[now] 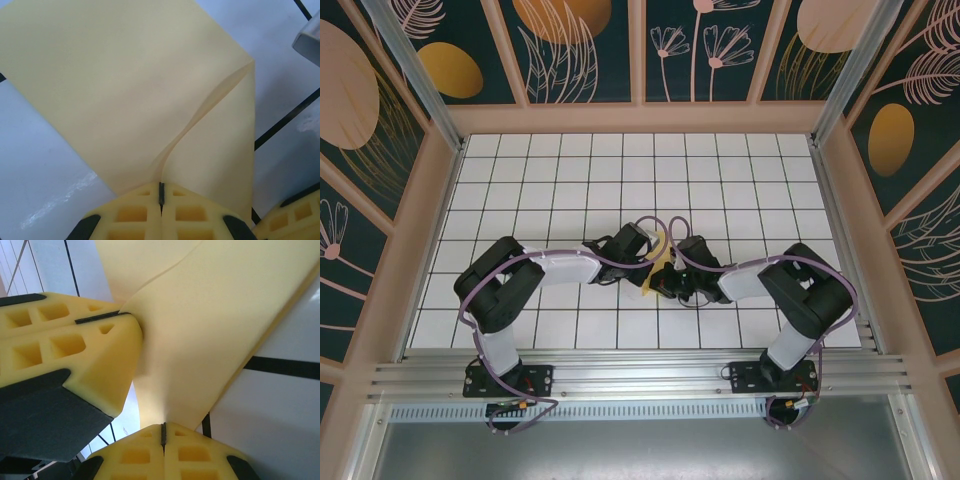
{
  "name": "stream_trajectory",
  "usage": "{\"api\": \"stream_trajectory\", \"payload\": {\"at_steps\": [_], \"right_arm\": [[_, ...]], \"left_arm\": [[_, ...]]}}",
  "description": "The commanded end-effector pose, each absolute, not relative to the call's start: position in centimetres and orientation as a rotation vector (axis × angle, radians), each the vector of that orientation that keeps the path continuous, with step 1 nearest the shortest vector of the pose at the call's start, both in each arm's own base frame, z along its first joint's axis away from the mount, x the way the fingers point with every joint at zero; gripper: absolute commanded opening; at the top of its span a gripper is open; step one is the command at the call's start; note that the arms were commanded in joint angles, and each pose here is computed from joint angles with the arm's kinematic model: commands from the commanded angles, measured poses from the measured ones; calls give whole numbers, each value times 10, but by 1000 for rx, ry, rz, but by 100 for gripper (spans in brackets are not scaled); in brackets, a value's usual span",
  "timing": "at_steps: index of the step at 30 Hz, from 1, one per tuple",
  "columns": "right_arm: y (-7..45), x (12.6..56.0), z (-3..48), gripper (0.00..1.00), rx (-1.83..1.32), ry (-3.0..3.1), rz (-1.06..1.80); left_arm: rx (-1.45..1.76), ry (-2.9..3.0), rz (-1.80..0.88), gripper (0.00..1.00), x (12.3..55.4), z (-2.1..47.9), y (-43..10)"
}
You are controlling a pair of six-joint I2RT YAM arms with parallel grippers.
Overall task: Fold a paper plane with a square sheet of paper (pick it up from the middle)
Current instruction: Third fold the triangle at the center of the table.
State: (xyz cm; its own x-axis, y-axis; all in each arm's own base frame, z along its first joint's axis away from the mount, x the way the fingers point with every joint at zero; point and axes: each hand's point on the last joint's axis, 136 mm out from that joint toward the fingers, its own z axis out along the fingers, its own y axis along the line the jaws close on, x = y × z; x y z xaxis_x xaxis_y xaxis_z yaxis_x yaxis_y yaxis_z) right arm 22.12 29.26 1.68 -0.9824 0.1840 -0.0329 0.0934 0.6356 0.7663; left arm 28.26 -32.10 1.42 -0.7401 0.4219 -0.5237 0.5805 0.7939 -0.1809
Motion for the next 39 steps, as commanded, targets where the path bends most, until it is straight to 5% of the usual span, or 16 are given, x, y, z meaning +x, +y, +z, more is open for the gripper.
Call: {"api": "stream_trajectory", "payload": {"at_steps": [1, 11, 25, 39], "right_arm": [[287, 212, 5, 1, 227, 2809, 1178], [304, 223, 48, 2, 201, 2666, 1322], [295, 202, -6, 2, 262, 2832, 1168], [321, 205, 38, 3, 167, 2724, 1354]], "left_arm": [[807, 2626, -424, 0, 262, -16, -306], [808, 2625, -428, 1, 261, -16, -305], [813, 2619, -436, 1, 262, -15, -307], [817, 2621, -443, 1, 262, -15, -308]]}}
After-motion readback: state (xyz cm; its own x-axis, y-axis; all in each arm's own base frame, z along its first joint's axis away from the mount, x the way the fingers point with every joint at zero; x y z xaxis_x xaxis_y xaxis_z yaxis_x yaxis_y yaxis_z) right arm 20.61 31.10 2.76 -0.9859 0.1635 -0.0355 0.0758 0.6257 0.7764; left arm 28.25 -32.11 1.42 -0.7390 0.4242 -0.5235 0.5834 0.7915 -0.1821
